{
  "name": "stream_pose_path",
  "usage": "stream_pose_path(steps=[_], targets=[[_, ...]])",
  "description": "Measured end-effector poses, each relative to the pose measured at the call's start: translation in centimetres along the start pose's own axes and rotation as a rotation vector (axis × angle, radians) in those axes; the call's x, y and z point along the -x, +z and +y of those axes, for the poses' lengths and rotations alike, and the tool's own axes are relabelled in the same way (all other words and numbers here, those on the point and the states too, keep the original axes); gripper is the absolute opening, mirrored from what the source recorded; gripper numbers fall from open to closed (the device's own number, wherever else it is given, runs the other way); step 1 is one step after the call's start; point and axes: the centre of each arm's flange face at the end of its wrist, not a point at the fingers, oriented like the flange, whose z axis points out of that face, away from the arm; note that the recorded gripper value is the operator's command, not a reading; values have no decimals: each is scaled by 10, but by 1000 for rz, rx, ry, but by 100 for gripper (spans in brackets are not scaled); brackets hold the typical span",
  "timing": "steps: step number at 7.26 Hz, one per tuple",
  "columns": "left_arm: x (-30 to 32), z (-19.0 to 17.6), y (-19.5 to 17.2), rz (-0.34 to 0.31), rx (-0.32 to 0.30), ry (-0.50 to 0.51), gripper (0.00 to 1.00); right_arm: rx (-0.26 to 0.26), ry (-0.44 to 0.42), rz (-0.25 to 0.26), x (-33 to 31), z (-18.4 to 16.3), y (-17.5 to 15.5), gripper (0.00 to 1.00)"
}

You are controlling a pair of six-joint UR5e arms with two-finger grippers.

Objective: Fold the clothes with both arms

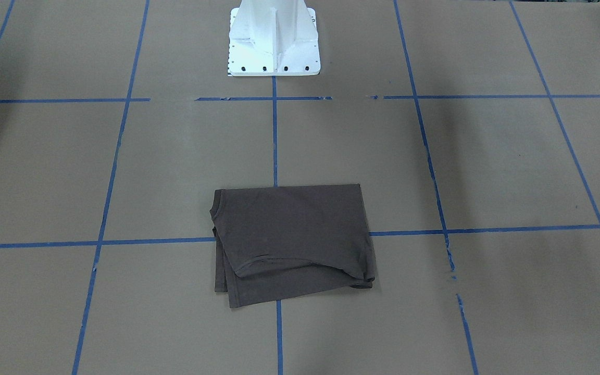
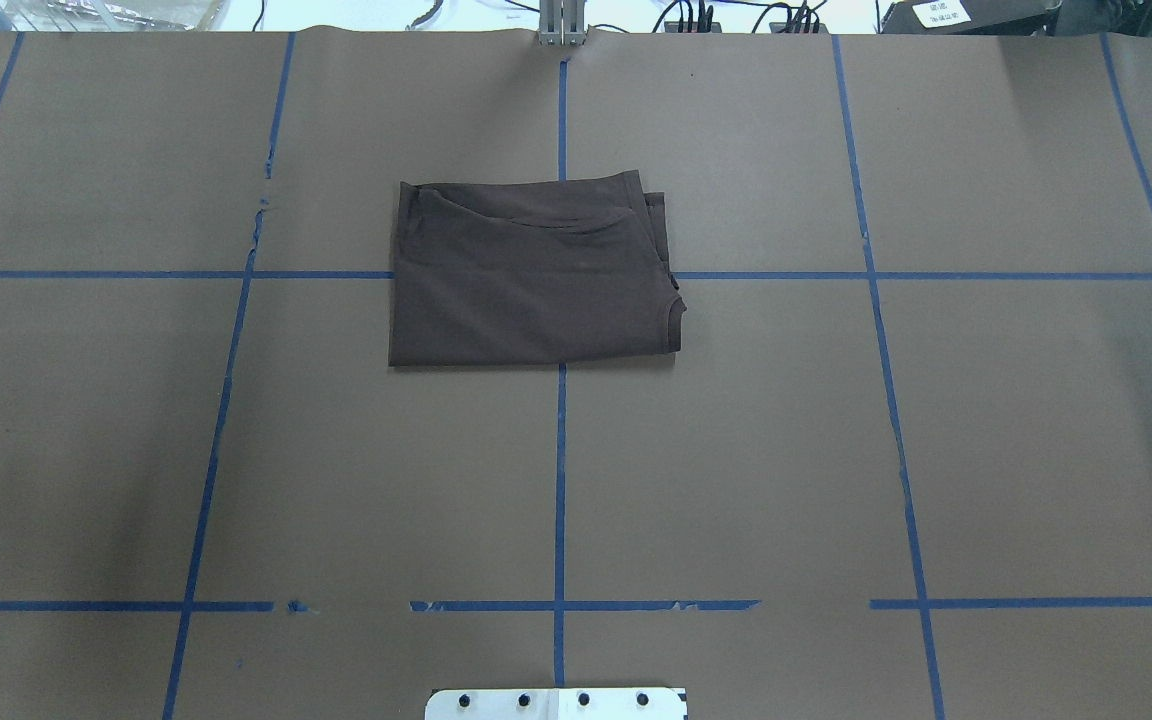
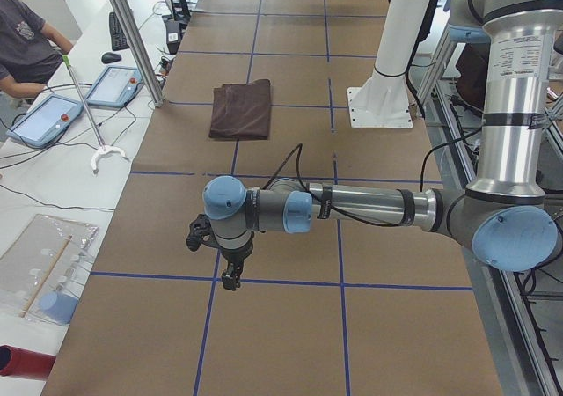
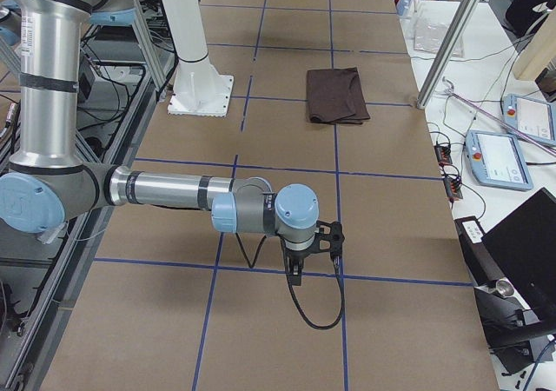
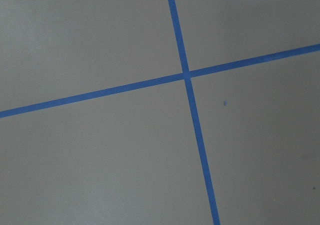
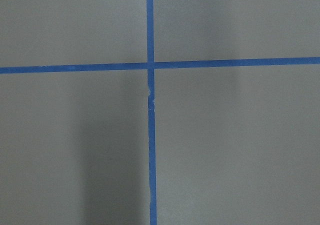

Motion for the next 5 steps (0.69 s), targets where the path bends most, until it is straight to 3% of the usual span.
stream_pose_path(steps=[5], targets=[[1, 1, 2, 11, 4, -130, 100, 0, -1, -2, 1, 0, 0, 100]])
